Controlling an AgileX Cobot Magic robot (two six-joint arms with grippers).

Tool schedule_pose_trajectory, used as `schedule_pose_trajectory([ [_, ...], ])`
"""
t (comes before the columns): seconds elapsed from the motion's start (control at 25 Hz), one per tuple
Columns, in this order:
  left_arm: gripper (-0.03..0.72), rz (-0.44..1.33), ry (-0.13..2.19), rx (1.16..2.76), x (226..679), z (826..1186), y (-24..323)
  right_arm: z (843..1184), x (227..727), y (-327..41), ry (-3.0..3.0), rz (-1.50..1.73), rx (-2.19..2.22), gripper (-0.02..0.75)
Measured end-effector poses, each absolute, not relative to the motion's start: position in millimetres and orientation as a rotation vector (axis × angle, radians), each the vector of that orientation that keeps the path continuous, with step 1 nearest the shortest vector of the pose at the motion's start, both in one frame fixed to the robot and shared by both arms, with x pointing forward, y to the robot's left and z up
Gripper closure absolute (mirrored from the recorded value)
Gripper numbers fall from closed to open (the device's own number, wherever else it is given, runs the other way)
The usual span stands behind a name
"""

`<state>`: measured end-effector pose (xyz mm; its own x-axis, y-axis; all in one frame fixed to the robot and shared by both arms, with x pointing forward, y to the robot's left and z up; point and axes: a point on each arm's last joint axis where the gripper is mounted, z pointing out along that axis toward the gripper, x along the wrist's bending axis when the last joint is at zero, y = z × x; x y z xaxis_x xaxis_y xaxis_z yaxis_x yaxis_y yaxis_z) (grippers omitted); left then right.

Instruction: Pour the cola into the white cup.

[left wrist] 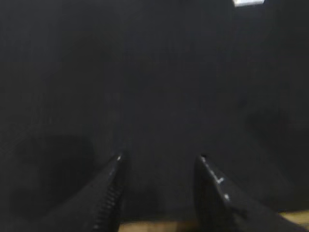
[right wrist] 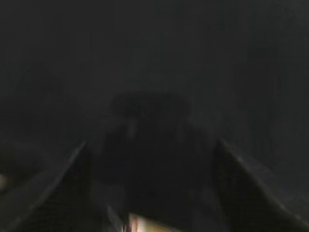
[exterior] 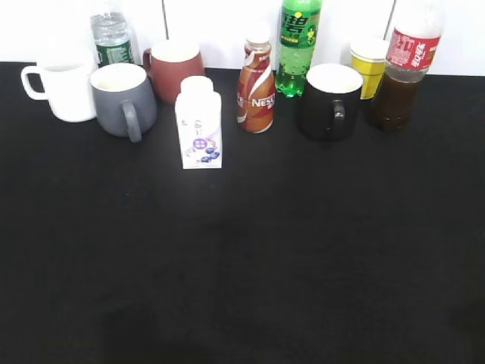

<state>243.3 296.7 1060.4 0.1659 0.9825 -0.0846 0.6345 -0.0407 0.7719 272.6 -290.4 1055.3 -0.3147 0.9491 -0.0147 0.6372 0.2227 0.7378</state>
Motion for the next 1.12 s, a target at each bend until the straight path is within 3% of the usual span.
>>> schedule_pose_trajectory([
  [0.72,0.335,0.686,1.494,1.687,253.6,1056.3,294.6,1051.5,272.8,-290.3,2.003,0.919,1.444,0.153],
  [1.0,0.335,0.841,1.513,1.503,231.2,1056.9,297.5,1055.4,243.4,-303.2,1.503,0.891,1.623,0.152],
  [1.12,0.335,0.843,1.511,1.499,230.8,1056.7,297.4,1055.3,233.2,-302.9,1.455,0.934,1.582,0.152],
])
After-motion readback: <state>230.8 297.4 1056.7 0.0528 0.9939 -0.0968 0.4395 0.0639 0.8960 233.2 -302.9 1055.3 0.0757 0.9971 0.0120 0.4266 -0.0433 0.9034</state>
